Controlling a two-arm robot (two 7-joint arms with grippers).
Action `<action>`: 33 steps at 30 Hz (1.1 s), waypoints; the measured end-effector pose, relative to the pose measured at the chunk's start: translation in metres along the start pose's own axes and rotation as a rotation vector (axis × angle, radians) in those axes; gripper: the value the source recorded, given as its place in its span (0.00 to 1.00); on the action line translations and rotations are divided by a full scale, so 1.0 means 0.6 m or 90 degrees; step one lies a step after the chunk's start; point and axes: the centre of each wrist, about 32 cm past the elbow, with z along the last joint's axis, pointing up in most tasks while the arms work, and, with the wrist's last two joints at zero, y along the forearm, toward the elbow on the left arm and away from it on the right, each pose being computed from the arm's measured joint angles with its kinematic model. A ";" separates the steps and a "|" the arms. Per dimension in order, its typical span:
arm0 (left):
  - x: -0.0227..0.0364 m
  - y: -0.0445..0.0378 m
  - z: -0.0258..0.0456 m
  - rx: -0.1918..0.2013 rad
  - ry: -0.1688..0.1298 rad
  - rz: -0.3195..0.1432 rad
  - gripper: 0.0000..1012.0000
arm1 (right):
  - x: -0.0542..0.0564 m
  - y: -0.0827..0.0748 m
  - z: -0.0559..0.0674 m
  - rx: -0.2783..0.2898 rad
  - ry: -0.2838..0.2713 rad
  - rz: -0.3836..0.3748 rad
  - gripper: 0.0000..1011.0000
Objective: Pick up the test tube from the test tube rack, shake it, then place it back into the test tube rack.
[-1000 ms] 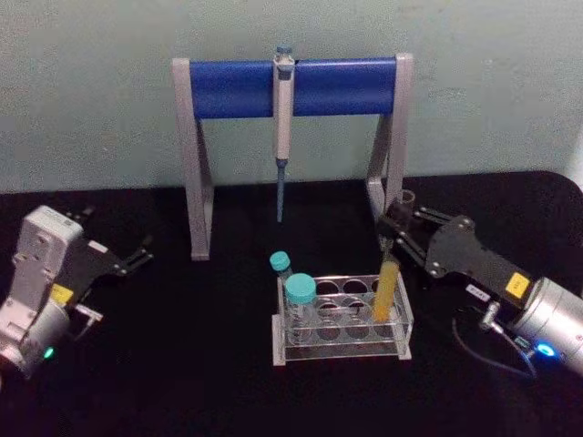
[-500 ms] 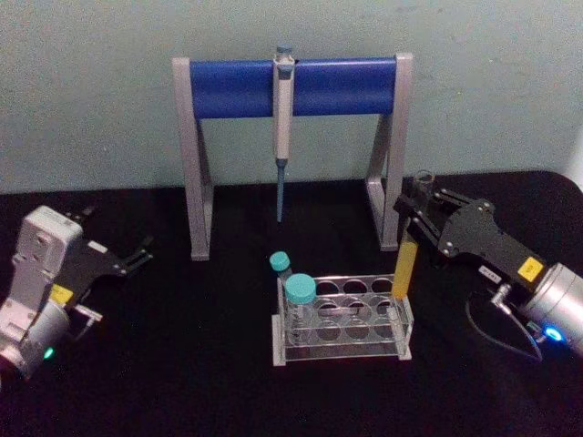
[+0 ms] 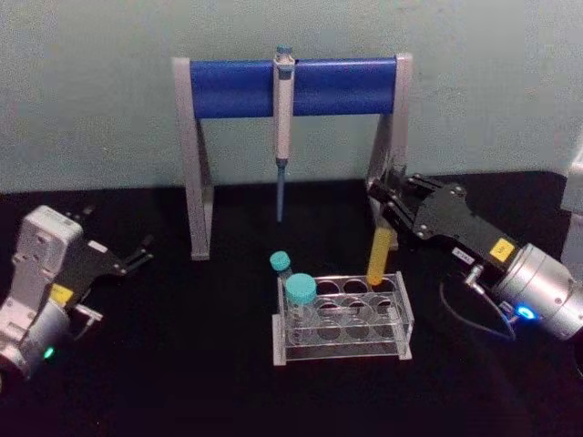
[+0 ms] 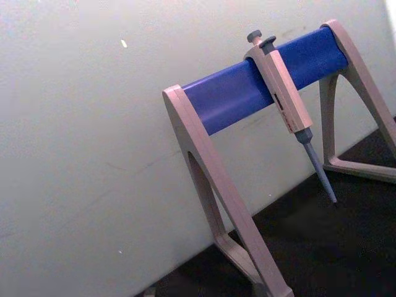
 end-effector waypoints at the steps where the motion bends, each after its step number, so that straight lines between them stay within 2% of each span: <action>1: 0.0000 0.000 0.000 0.000 0.000 0.000 0.99 | 0.000 0.002 -0.001 0.001 0.002 0.004 0.23; 4: 0.0000 0.000 0.000 0.000 0.000 0.000 0.99 | -0.002 0.008 -0.002 0.004 0.008 0.017 0.23; 10: 0.0000 0.000 0.000 0.000 0.000 0.000 0.99 | -0.011 0.022 -0.006 0.009 0.028 0.073 0.23; 19: 0.0001 0.000 0.000 0.000 0.000 0.000 0.99 | -0.018 0.013 -0.001 -0.007 0.036 0.125 0.23; 26: 0.0001 0.000 0.000 0.000 0.000 0.000 0.99 | -0.020 -0.008 0.010 -0.042 0.032 0.123 0.23; 30: 0.0000 0.000 0.000 0.000 0.000 0.000 0.99 | -0.016 -0.031 0.022 -0.083 0.023 0.090 0.23; 33: 0.0000 0.000 0.000 0.000 0.000 0.000 0.99 | -0.012 -0.044 0.029 -0.096 0.015 0.061 0.23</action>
